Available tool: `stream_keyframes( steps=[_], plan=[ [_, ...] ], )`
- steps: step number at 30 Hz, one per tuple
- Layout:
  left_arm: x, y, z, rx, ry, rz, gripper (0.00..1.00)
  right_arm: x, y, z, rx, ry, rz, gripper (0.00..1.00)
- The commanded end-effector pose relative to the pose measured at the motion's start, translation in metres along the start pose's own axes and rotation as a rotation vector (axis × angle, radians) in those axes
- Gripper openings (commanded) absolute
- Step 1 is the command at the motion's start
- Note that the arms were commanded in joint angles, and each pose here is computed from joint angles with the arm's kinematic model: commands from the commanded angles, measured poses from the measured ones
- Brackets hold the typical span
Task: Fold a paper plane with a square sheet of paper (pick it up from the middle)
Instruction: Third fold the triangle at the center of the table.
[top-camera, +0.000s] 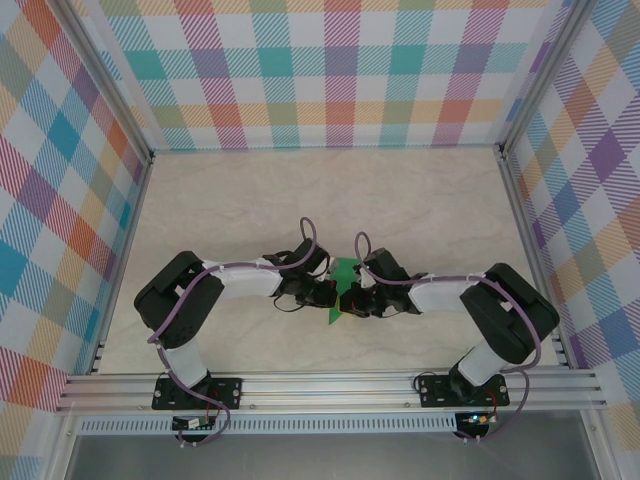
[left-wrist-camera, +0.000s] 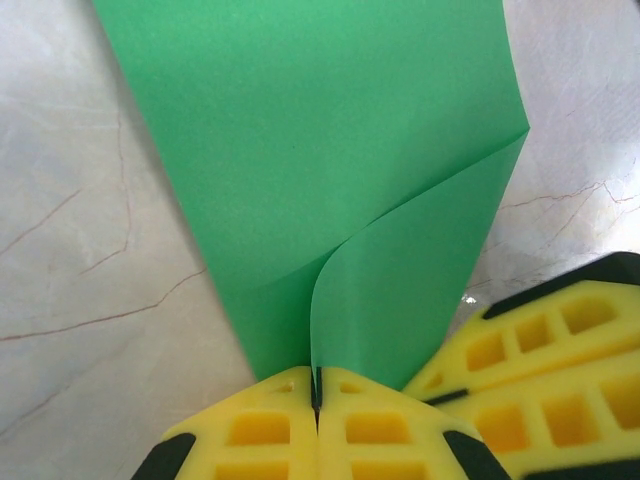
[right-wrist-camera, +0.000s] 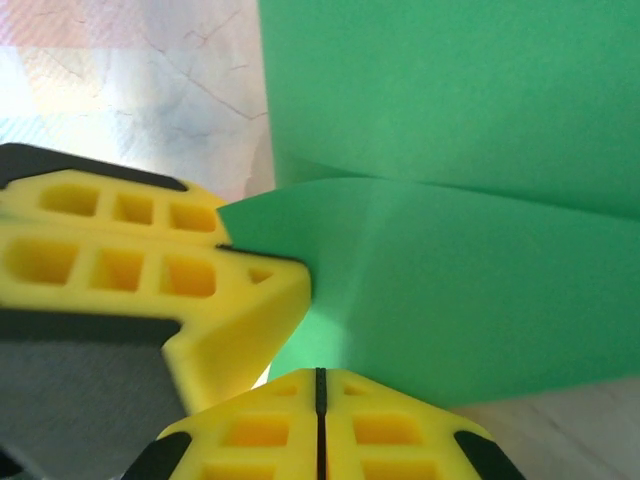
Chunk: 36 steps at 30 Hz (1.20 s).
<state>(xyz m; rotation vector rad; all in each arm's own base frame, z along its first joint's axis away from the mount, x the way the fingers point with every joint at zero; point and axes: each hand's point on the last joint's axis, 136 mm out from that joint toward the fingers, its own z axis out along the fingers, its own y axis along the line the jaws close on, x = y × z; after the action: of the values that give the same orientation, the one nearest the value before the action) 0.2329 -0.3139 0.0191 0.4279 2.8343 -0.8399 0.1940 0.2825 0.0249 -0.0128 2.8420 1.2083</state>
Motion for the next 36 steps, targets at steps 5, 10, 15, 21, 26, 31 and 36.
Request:
stream_keyframes(
  steps=[5,10,15,21,26,31,36],
  plan=[
    [0.017,0.026,0.002,-0.078,0.047,-0.017,0.00,0.009,0.014,0.002,-0.038,-0.010,-0.015,0.08],
    [0.016,0.025,0.003,-0.079,0.047,-0.017,0.00,0.011,0.007,0.013,-0.012,-0.003,-0.011,0.08],
    [0.016,0.026,0.003,-0.081,0.048,-0.016,0.00,0.019,-0.012,0.021,0.053,0.019,0.013,0.08],
    [0.016,0.025,0.004,-0.087,0.061,-0.001,0.00,0.019,-0.002,0.014,0.052,0.006,-0.010,0.08],
    [0.015,0.024,0.003,-0.079,0.055,-0.009,0.00,0.017,0.013,0.003,0.001,-0.033,-0.026,0.09],
    [0.017,0.026,0.004,-0.086,0.057,-0.010,0.00,0.018,0.022,-0.003,-0.037,-0.055,-0.039,0.09],
    [0.017,0.026,0.004,-0.083,0.057,-0.012,0.00,0.018,0.025,0.001,-0.041,-0.069,-0.042,0.09]
  ],
)
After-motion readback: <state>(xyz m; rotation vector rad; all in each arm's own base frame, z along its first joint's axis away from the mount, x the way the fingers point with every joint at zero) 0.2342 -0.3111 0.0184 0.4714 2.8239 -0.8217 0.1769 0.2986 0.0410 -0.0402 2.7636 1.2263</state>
